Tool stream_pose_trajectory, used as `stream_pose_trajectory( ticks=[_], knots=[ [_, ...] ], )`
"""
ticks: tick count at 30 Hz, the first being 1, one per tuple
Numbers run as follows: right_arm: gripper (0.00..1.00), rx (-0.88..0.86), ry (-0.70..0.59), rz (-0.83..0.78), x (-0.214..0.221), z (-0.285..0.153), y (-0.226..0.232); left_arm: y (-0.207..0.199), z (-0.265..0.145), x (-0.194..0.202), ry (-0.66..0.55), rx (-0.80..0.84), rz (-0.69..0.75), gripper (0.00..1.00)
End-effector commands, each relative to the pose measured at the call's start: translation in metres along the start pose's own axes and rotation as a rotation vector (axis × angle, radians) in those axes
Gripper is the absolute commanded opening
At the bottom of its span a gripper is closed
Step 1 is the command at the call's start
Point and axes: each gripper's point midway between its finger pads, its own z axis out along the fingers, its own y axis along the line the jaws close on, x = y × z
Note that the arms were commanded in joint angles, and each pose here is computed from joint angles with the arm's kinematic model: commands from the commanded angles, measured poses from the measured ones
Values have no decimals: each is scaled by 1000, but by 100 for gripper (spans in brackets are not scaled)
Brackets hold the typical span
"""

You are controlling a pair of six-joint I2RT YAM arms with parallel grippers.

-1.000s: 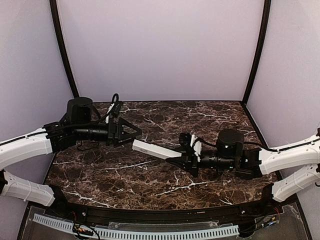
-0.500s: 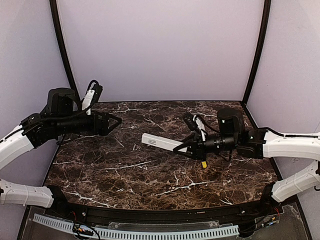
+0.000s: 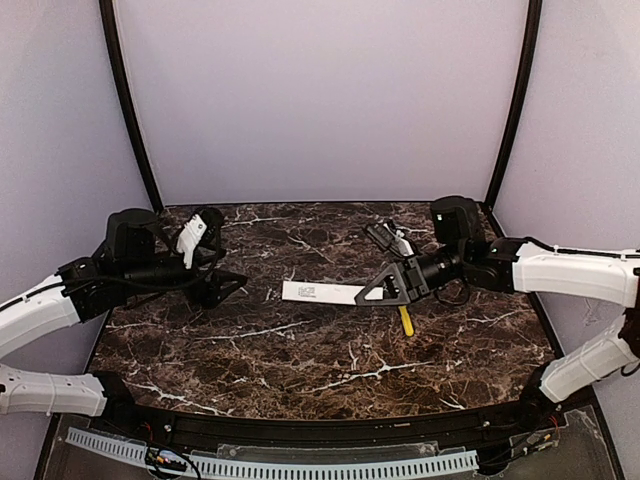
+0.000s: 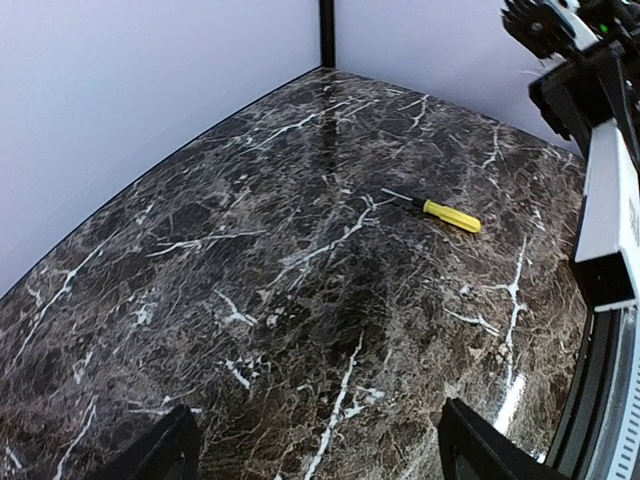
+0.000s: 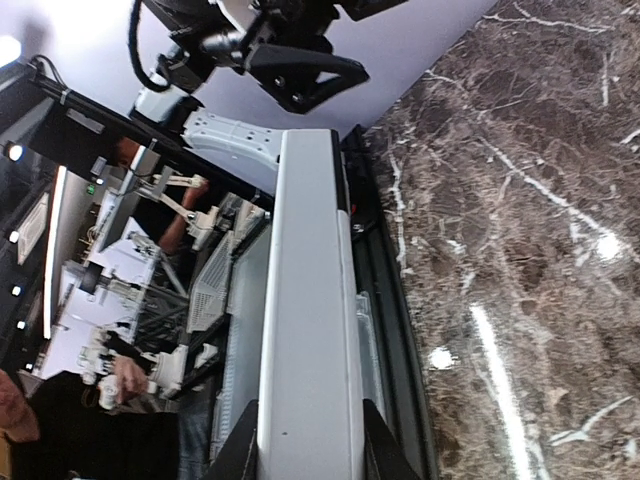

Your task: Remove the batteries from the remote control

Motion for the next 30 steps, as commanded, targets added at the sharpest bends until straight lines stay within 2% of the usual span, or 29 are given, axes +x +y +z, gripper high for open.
stream_pose_trajectory(
  ticks=[1, 10, 12, 19, 25, 30],
  knots=[
    [0, -192, 31, 6, -13, -6, 42, -38, -10, -18, -191, 201, 174, 83],
    [0, -278, 45, 54, -24, -5, 56, -77, -23, -32, -319, 424, 327, 80],
    [0, -287, 49, 77, -26, -3, 55, -80, -22, -41, -354, 438, 350, 80],
    [0, -294, 58, 145, -29, 1, 49, -93, -14, -54, -358, 511, 386, 82],
    [0, -304, 57, 173, -32, 3, 47, -108, -8, -53, -363, 548, 426, 80],
    [0, -318, 60, 183, -34, 5, 46, -112, -13, -64, -445, 567, 398, 75]
  ],
)
